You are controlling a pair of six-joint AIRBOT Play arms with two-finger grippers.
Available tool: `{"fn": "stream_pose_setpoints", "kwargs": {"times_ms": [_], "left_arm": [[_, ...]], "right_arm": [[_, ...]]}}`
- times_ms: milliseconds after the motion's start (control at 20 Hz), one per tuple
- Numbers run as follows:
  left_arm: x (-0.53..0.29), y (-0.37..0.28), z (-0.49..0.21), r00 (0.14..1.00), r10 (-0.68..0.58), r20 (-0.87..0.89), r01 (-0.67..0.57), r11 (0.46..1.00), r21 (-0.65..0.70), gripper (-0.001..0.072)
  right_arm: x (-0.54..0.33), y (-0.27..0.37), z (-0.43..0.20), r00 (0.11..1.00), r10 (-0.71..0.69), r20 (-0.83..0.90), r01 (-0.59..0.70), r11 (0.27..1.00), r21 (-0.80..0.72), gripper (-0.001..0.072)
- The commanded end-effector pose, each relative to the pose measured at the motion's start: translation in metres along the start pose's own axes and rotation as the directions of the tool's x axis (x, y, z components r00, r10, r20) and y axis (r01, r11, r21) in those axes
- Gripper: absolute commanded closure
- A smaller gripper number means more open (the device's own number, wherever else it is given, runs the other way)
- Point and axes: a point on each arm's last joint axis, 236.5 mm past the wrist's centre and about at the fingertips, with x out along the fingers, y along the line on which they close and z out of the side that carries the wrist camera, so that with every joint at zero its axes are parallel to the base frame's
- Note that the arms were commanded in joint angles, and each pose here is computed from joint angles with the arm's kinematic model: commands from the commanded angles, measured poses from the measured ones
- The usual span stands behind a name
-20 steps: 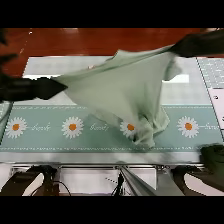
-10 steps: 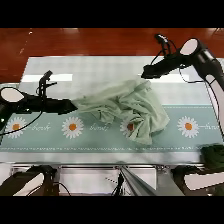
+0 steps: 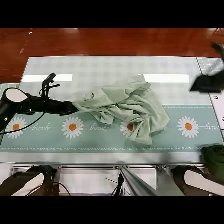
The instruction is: Fold the shirts.
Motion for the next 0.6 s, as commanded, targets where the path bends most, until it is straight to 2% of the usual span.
{"fn": "stream_pose_setpoints", "kwargs": {"times_ms": [0, 100, 250, 450, 550], "left_arm": [[0.0, 0.0, 0.0, 1.0, 0.0, -0.001, 0.0, 1.0, 0.005, 0.0672], [0.0, 0.0, 0.0, 1.0, 0.0, -0.001, 0.0, 1.0, 0.006, 0.0673], [0.0, 0.0, 0.0, 1.0, 0.0, -0.001, 0.0, 1.0, 0.006, 0.0672], [0.0, 0.0, 0.0, 1.0, 0.0, -0.001, 0.0, 1.0, 0.006, 0.0672], [0.0, 0.0, 0.0, 1.0, 0.0, -0.001, 0.0, 1.0, 0.02, 0.0672]], "right_arm": [[0.034, 0.0, -0.089, 0.983, 0.182, -0.029, -0.17, 0.956, 0.239, 0.0164], [0.072, 0.04, -0.131, 0.94, 0.34, -0.022, -0.319, 0.9, 0.296, 0.0151], [0.114, 0.08, -0.175, 0.875, 0.484, -0.004, -0.443, 0.804, 0.398, 0.015], [0.123, 0.105, -0.174, 0.81, 0.581, 0.085, -0.55, 0.699, 0.457, 0.0149], [0.123, 0.105, -0.171, 0.808, 0.581, 0.097, -0.555, 0.694, 0.459, 0.0149]]}}
